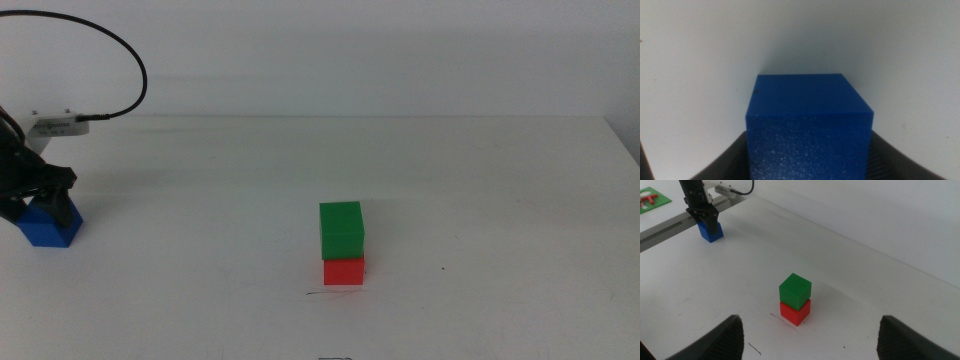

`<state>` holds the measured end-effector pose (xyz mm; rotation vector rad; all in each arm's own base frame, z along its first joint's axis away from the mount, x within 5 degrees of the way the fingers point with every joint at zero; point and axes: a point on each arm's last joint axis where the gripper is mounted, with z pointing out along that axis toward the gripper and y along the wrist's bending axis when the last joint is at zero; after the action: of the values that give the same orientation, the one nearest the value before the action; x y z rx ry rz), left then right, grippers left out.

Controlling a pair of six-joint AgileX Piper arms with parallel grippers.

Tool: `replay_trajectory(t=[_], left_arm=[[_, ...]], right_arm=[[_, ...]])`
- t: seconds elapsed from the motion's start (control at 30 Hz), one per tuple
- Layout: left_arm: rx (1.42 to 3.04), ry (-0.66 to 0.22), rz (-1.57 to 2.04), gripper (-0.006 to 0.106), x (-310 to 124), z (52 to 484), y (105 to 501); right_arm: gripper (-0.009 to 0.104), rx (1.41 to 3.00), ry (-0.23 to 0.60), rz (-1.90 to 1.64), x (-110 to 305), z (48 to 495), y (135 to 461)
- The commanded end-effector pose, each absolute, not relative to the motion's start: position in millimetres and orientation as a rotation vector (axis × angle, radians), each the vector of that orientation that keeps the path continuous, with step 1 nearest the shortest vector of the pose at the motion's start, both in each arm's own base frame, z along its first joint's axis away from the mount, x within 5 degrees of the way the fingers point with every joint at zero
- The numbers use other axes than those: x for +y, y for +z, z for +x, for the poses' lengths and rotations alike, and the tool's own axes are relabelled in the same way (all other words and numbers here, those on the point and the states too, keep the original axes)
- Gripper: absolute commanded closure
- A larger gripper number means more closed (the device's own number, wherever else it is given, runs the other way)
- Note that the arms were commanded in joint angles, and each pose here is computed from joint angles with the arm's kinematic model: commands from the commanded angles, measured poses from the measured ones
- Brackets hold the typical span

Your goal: Stack red cubes first, then green, then blue cubes in a specific spot.

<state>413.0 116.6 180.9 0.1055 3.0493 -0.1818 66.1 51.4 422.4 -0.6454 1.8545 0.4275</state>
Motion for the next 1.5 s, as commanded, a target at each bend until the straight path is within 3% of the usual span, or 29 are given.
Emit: replay_trajectory(t=[0.0, 0.13, 0.23, 0.57, 0.8, 1.1, 1.47], left_arm=[[2.966, -0.195, 0.083, 0.059, 112.0, 412.9, 214.2], [3.032, -0.263, 0.042, 0.082, 106.9, 401.9, 225.2], [3.045, -0.273, 0.008, 0.088, 96.5, 390.8, 240.7], [2.984, -0.238, -0.219, 0.088, -1.4, 319.8, 308.1], [2.888, -0.277, -0.149, 0.088, -87.2, 304.0, 346.6], [2.890, -0.363, 0.008, 0.088, -172.0, 305.3, 350.1], [2.899, -0.425, 0.098, 0.088, -224.9, 306.0, 345.2]], right_arm=[[0.027, 1.771, 0.429, -0.611, 51.2, 67.9, 434.6], [0.027, 1.772, 0.429, -0.611, 51.2, 67.9, 434.5], [0.027, 1.772, 0.429, -0.611, 51.2, 67.9, 434.5], [0.027, 1.771, 0.429, -0.611, 51.2, 67.9, 434.6], [0.027, 1.771, 0.429, -0.611, 51.2, 67.9, 434.6], [0.027, 1.771, 0.429, -0.611, 51.2, 67.9, 434.6], [0.027, 1.772, 0.429, -0.611, 51.3, 68.0, 434.3]])
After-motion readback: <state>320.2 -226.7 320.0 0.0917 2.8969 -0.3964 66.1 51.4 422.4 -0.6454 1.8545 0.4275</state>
